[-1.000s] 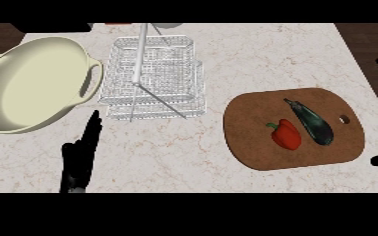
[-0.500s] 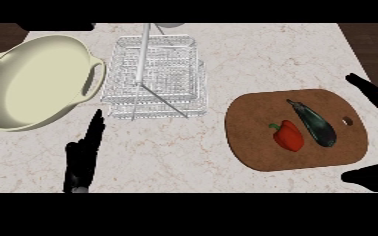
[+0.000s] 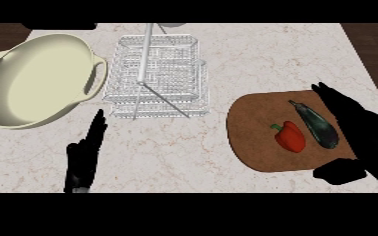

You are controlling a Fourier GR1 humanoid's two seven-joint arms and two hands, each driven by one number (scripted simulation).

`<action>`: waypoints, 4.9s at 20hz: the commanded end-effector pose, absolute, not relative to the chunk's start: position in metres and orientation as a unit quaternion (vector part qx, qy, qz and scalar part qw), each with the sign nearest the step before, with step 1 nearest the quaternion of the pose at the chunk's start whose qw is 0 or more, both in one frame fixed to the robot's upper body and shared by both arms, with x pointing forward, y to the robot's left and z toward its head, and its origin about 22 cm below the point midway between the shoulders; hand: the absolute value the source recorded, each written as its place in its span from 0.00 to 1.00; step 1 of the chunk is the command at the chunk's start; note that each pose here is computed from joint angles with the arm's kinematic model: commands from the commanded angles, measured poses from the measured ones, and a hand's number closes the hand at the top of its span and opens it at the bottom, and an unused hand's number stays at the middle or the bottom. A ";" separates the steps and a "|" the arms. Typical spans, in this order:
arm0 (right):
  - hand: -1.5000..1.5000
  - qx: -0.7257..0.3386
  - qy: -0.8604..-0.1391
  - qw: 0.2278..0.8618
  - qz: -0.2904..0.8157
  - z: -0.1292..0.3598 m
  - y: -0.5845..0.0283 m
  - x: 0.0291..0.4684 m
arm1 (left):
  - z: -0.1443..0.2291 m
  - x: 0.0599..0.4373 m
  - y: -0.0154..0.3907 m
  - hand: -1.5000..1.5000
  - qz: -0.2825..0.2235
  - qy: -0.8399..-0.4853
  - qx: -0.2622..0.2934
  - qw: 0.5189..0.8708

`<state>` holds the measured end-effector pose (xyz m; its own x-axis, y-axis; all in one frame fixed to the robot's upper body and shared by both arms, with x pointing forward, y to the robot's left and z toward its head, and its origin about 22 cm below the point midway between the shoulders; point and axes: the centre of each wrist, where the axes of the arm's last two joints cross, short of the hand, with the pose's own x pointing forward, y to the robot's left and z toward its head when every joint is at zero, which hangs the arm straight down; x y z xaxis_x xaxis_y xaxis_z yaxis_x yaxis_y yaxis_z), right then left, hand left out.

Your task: Pick the bell pepper from the cutting board and place it in the tiered basket

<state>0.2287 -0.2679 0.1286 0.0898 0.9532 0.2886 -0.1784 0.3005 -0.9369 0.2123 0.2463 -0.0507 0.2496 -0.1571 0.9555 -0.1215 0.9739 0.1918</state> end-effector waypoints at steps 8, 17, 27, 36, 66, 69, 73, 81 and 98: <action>0.00 -0.377 -0.460 0.646 0.478 0.088 -0.224 0.228 | -0.050 0.204 0.246 0.50 -0.005 -0.607 0.119 0.786; 0.00 -0.401 -0.366 0.652 0.530 0.102 -0.216 0.245 | -0.055 0.215 0.241 0.50 -0.010 -0.603 0.108 0.790; 0.00 -0.385 -0.350 0.670 0.530 0.083 -0.230 0.255 | -0.057 0.216 0.263 0.50 -0.006 -0.605 0.117 0.787; 0.00 -0.370 -0.312 0.686 0.543 0.065 -0.219 0.258 | -0.052 0.201 0.246 0.50 -0.012 -0.599 0.116 0.792; 1.00 -0.361 -0.442 0.584 0.578 0.020 -0.181 0.276 | -0.039 0.210 0.253 0.50 -0.013 -0.607 0.118 0.786; 1.00 -0.320 -0.474 0.570 0.589 0.022 -0.156 0.274 | -0.061 0.203 0.249 0.50 -0.016 -0.606 0.121 0.786; 1.00 -0.308 -0.523 0.588 0.535 0.062 -0.162 0.256 | -0.058 0.202 0.258 0.50 -0.007 -0.600 0.123 0.790; 1.00 -0.266 -0.675 0.594 0.348 0.167 -0.167 0.233 | -0.050 0.210 0.247 0.50 -0.004 -0.598 0.116 0.793; 1.00 -0.326 -0.711 0.532 0.323 0.309 -0.112 0.242 | -0.060 0.223 0.248 0.50 -0.009 -0.603 0.110 0.790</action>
<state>0.2368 -0.1409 0.2961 -0.2841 0.7889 0.5449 0.1179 0.5928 -0.7967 0.2161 0.2426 -0.0578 0.2373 -0.1603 0.9581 -0.1243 0.9732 0.1936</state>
